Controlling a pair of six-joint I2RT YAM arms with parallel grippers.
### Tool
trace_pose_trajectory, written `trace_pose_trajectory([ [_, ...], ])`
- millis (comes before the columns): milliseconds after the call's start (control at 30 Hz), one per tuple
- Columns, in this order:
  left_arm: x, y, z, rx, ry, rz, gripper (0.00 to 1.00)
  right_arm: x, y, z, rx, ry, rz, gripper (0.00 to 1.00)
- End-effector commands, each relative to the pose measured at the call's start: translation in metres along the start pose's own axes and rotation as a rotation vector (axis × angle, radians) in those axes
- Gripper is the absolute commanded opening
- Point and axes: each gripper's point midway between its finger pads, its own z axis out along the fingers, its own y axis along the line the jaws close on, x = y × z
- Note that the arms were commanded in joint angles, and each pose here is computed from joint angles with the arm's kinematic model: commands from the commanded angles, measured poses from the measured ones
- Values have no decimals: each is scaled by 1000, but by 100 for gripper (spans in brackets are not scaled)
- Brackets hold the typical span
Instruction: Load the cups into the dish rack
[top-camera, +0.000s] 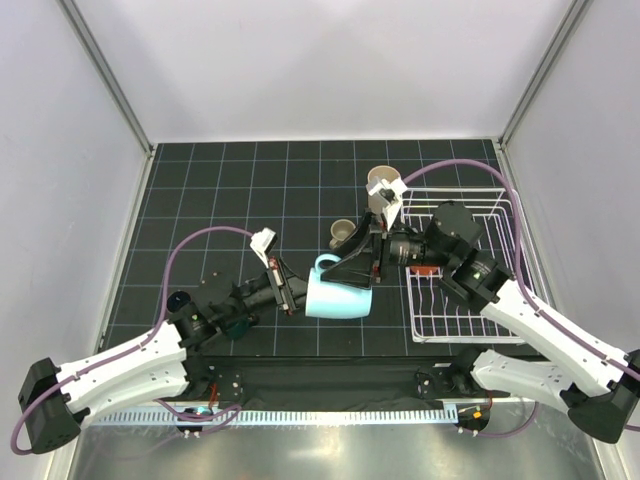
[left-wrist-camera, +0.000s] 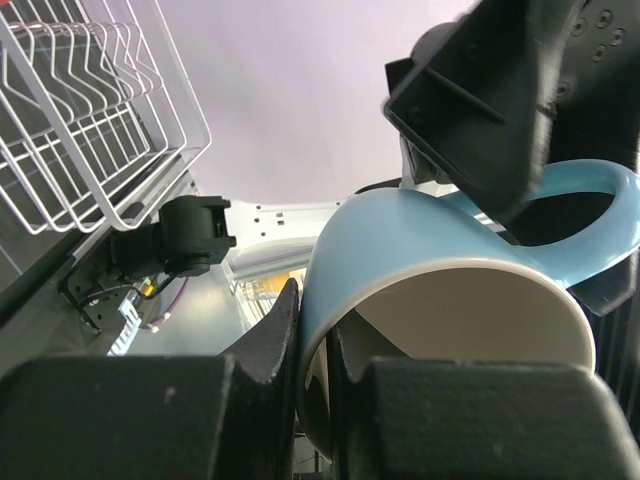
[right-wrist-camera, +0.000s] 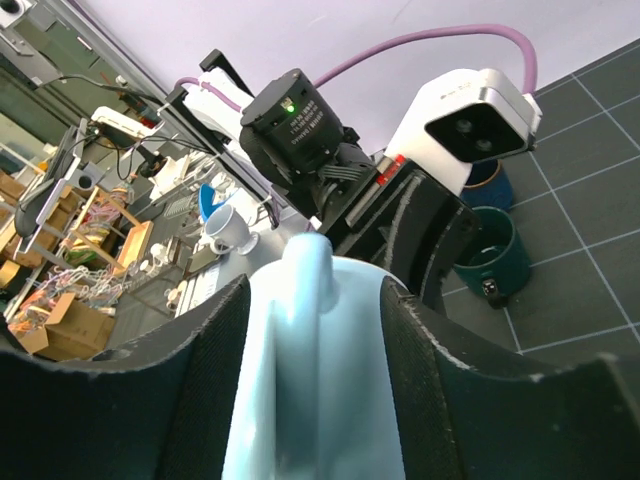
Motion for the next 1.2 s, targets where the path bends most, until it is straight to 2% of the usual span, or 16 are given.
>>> trace_pose_trajectory([
  [0,-13,-43,-4,161,-59,15,0,-17,9,7,-23,-77,-50,52],
  [67,-13,-41,-4,162,-63,14,0,-15,9,11,-18,-81,-43,48],
  [200,-14,-42,-7,172,-76,5,0,-9,8,14,-21,-71,-32,33],
  [467,-19,-51,-11,205,-103,10,1,-3,0,14,12,-81,-17,31],
  [533,-19,-52,-10,208,-102,9,0,-4,-3,16,25,-88,-9,18],
  [567,-19,-51,-10,207,-102,9,0,-4,-3,16,30,-87,-6,5],
  [700,-18,-54,-10,217,-94,26,0,-2,-11,18,82,-66,37,4],
  [800,-18,-51,-12,198,-104,48,2,-1,-27,12,182,-88,44,4],
  [900,-21,-35,-14,112,-126,58,32,3,-42,4,287,-70,60,4],
  [933,-22,-30,-16,91,-133,73,47,4,-44,2,310,-63,61,4],
  [1000,-22,-10,-18,1,-141,76,56,4,-54,-6,396,-51,72,4],
  [1033,-28,-9,-23,-18,-180,86,64,0,-62,-10,453,-63,69,4],
  [1067,-26,9,-27,-95,-180,77,68,-6,-62,-13,477,-70,61,4],
  [1167,-38,22,-43,-172,-262,91,78,-2,-78,-22,584,-37,78,4],
])
